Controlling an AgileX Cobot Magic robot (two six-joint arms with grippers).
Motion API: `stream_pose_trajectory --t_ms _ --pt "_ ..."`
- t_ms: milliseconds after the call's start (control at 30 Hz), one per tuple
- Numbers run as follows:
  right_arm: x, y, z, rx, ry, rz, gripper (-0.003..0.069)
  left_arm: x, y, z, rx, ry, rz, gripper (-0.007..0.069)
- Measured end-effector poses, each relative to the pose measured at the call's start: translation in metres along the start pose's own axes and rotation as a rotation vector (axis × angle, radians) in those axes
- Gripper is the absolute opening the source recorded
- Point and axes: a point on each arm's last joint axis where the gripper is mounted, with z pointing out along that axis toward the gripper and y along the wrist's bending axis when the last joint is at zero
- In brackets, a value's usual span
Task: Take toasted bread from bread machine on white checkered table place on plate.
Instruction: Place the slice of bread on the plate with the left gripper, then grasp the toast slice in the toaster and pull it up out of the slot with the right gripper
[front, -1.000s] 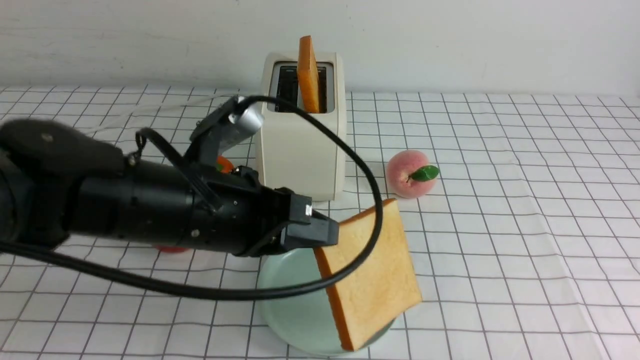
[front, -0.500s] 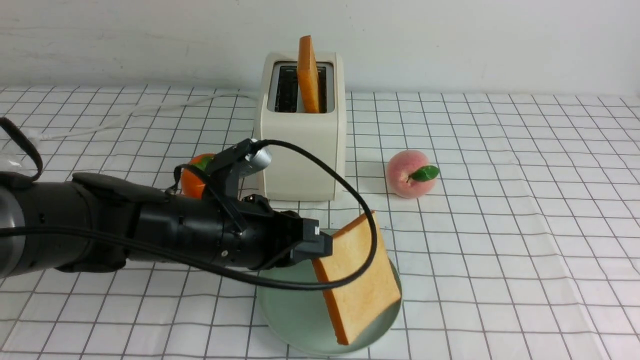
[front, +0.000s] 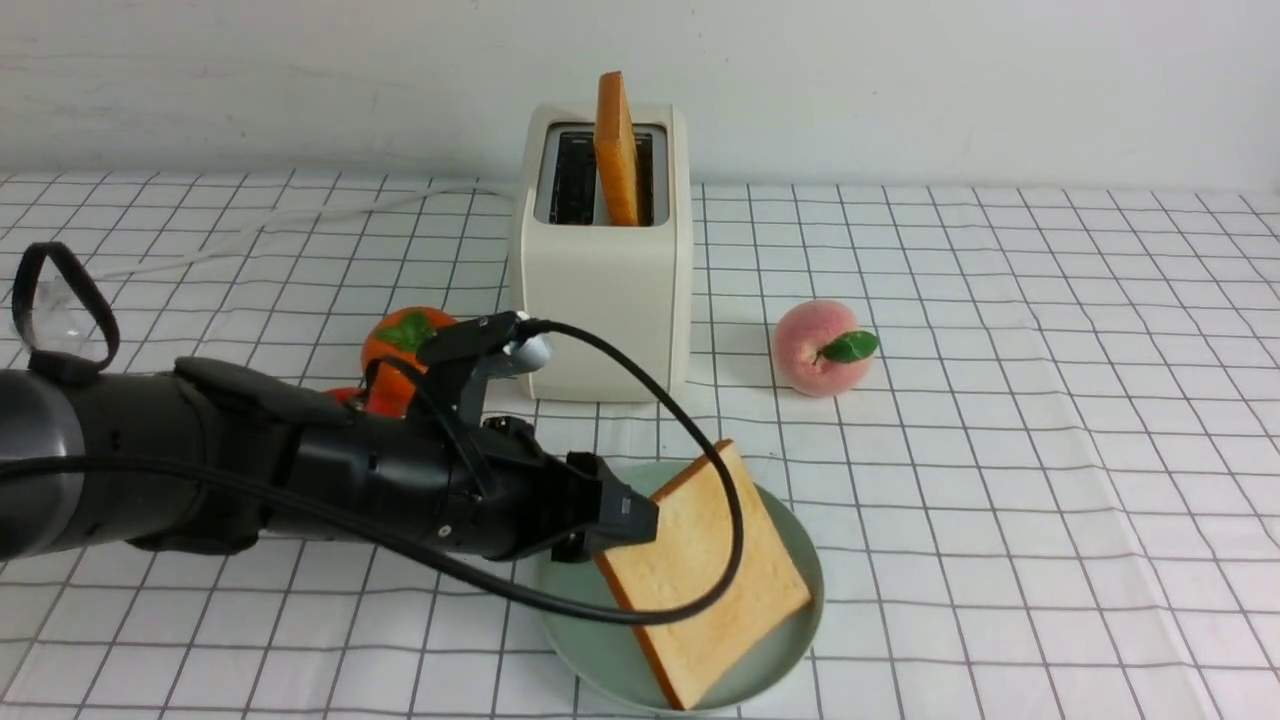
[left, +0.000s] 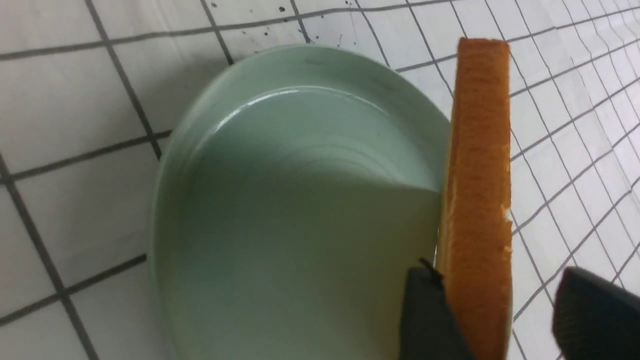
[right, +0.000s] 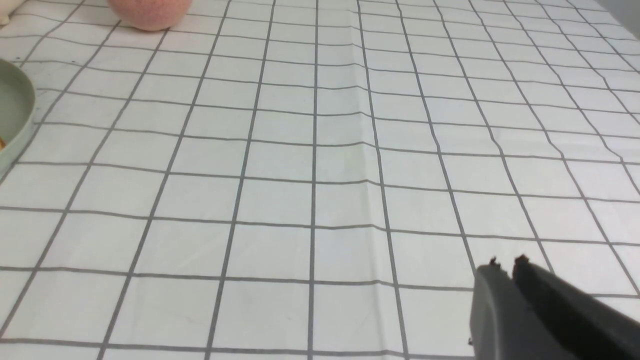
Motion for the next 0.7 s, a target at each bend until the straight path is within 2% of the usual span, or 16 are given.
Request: stream_pose_trajectory --t_ms 100,167,233,300,400,533,600,633,700 --pt "0.0 0.0 0.0 0.0 0.0 0.0 0.0051 -0.009 -0.007 -0.017 -0.038 -0.061 0.075 0.0561" --pt "0.0 0.0 0.0 0.0 0.0 0.0 0.0051 -0.017 -0.013 -0.033 -0.076 -0.124 0.129 0.0613" --pt "0.0 0.0 0.0 0.0 0.0 0.0 0.0051 -0.026 -0.02 -0.052 -0.117 -0.198 0.181 0.0624" --pt "0.0 0.0 0.0 0.0 0.0 0.0 0.0051 -0.032 -0.028 -0.071 -0.142 -0.273 0.212 0.0605" --pt "0.0 0.0 0.0 0.0 0.0 0.0 0.0051 -0.039 -0.044 -0.103 -0.142 -0.385 0.245 0.0501" --pt "0.0 0.0 0.0 0.0 0.0 0.0 0.0051 -0.04 -0.071 -0.153 -0.096 -0.538 0.258 0.0179" --pt "0.0 0.0 0.0 0.0 0.0 0.0 0.0051 -0.039 -0.076 -0.165 -0.086 -0.57 0.266 0.0094" --pt "0.0 0.0 0.0 0.0 0.0 0.0 0.0051 -0.035 -0.083 -0.18 -0.076 -0.611 0.282 0.0013" --pt "0.0 0.0 0.0 0.0 0.0 0.0 0.0051 -0.026 -0.092 -0.201 -0.067 -0.662 0.314 -0.0013"
